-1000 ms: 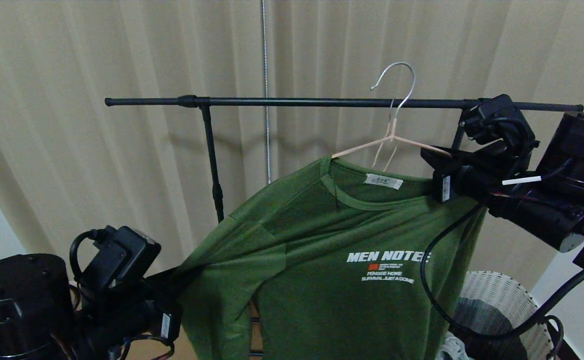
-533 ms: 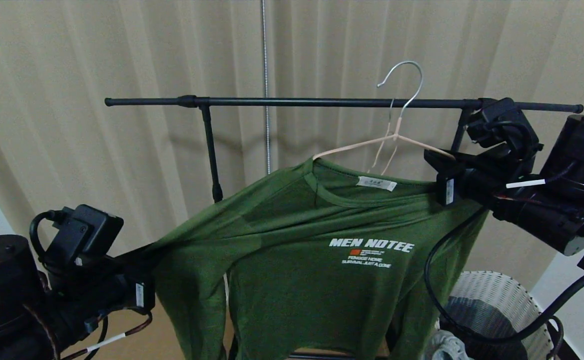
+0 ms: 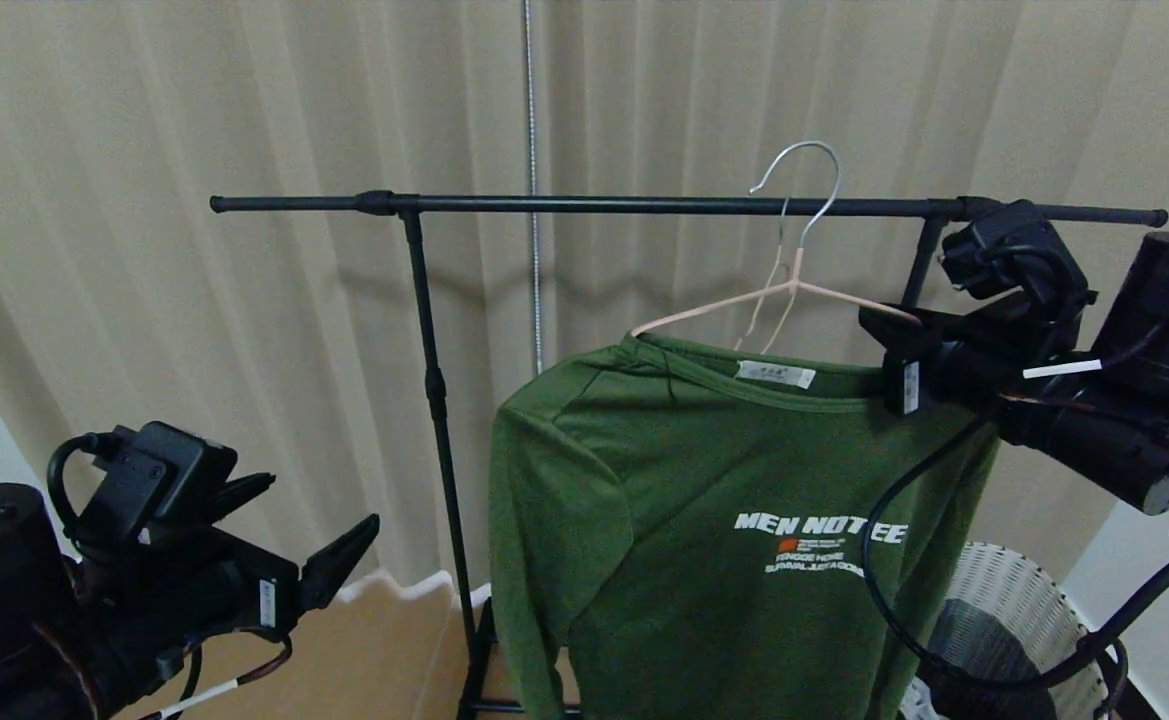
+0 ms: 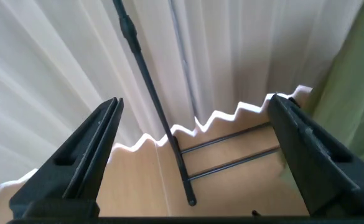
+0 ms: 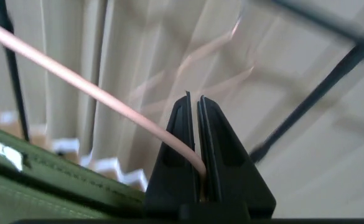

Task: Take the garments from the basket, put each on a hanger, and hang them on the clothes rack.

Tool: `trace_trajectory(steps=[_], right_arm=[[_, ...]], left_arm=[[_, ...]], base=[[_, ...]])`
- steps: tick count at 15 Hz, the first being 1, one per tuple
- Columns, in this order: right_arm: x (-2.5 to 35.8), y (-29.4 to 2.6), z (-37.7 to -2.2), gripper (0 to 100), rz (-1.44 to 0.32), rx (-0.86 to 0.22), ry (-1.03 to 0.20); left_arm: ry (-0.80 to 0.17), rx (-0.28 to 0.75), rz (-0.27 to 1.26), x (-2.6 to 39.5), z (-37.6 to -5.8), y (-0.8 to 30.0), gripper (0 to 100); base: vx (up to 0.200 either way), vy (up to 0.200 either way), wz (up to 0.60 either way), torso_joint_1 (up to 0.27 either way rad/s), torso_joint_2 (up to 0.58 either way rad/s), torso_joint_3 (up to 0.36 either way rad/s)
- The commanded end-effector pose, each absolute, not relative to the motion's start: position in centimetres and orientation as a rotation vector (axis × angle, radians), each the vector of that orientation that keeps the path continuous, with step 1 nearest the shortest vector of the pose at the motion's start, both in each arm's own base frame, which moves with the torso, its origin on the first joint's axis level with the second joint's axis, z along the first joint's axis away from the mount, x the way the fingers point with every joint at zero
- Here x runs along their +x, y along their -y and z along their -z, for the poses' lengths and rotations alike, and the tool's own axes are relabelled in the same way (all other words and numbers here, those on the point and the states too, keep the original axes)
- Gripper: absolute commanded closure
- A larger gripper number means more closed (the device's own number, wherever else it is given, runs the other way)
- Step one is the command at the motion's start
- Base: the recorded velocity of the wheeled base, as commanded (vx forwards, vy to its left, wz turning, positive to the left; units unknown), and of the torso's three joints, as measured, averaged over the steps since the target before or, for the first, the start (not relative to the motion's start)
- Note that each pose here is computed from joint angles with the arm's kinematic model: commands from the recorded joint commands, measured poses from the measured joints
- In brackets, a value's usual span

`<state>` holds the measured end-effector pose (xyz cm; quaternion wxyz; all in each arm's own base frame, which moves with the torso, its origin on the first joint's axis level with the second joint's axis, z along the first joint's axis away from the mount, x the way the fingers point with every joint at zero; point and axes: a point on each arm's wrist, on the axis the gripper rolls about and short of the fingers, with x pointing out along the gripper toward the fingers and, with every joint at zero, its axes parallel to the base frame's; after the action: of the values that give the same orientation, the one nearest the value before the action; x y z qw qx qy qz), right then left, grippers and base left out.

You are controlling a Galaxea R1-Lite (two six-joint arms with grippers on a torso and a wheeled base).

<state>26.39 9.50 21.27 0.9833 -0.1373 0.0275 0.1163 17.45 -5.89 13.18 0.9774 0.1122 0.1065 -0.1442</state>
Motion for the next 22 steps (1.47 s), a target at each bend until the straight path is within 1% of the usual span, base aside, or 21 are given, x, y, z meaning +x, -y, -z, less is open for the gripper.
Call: trace_trajectory(steps=[1, 3, 5, 6, 8, 10, 12, 13, 15, 16, 17, 18, 19, 22], right_arm=[[25.9, -9.3, -21.5, 100, -0.235, -0.282, -0.080], [24.8, -8.8, -21.6, 100, -0.240, -0.297, -0.144], [23.6, -8.3, -21.5, 100, -0.244, -0.315, -0.219], [23.4, -7.8, -21.4, 100, -0.233, -0.319, -0.252], [23.2, -6.7, -21.1, 100, -0.186, -0.321, -0.287], [23.3, -6.2, -20.9, 100, -0.134, -0.326, -0.300], [23.3, -6.2, -20.8, 100, -0.126, -0.328, -0.303], [23.3, -6.2, -20.8, 100, -0.123, -0.328, -0.300], [23.6, -6.3, -20.8, 100, -0.120, -0.326, -0.299], [23.6, -6.3, -20.7, 100, -0.118, -0.327, -0.302], [23.6, -6.3, -20.7, 100, -0.118, -0.327, -0.302], [23.5, -5.9, -20.6, 100, -0.108, -0.327, -0.314], [23.6, -5.3, -20.4, 100, -0.083, -0.326, -0.326], [23.6, -4.6, -20.6, 100, -0.034, -0.324, -0.325]], left_arm=[[-0.184, 0.224, 0.291, 16.4, -13.6, 5.6, 0], [-0.145, 0.210, 0.287, 15.2, -14.2, 5.0, 0], [-0.111, 0.197, 0.232, 14.7, -14.9, 4.0, 0], [-0.115, 0.191, 0.192, 14.8, -15.1, 3.4, 0], [-0.157, 0.149, 0.110, 15.2, -15.3, 2.2, 0], [-0.152, 0.053, 0.104, 15.7, -16.6, 2.2, 0], [-0.190, 0.029, 0.109, 15.6, -17.5, 2.4, 0], [-0.256, 0.015, 0.126, 15.2, -17.8, 2.6, 0], [-0.289, -0.017, 0.130, 14.5, -17.3, 2.5, 0], [-0.308, -0.020, 0.164, 14.2, -16.7, 2.6, 0], [-0.308, -0.020, 0.164, 14.2, -16.7, 2.6, 0], [-0.311, -0.001, 0.227, 13.5, -16.3, 2.6, 0], [-0.290, 0.040, 0.269, 12.6, -16.2, 2.5, 0], [-0.251, 0.055, 0.276, 11.9, -16.5, 2.3, 0]], base=[[0.000, 0.000, 0.00, 0.000, 0.00, 0.000], [0.000, 0.000, 0.00, 0.000, 0.00, 0.000], [0.000, 0.000, 0.00, 0.000, 0.00, 0.000], [0.000, 0.000, 0.00, 0.000, 0.00, 0.000], [0.000, 0.000, 0.00, 0.000, 0.00, 0.000], [0.000, 0.000, 0.00, 0.000, 0.00, 0.000], [0.000, 0.000, 0.00, 0.000, 0.00, 0.000], [0.000, 0.000, 0.00, 0.000, 0.00, 0.000], [0.000, 0.000, 0.00, 0.000, 0.00, 0.000], [0.000, 0.000, 0.00, 0.000, 0.00, 0.000], [0.000, 0.000, 0.00, 0.000, 0.00, 0.000], [0.000, 0.000, 0.00, 0.000, 0.00, 0.000], [0.000, 0.000, 0.00, 0.000, 0.00, 0.000], [0.000, 0.000, 0.00, 0.000, 0.00, 0.000]])
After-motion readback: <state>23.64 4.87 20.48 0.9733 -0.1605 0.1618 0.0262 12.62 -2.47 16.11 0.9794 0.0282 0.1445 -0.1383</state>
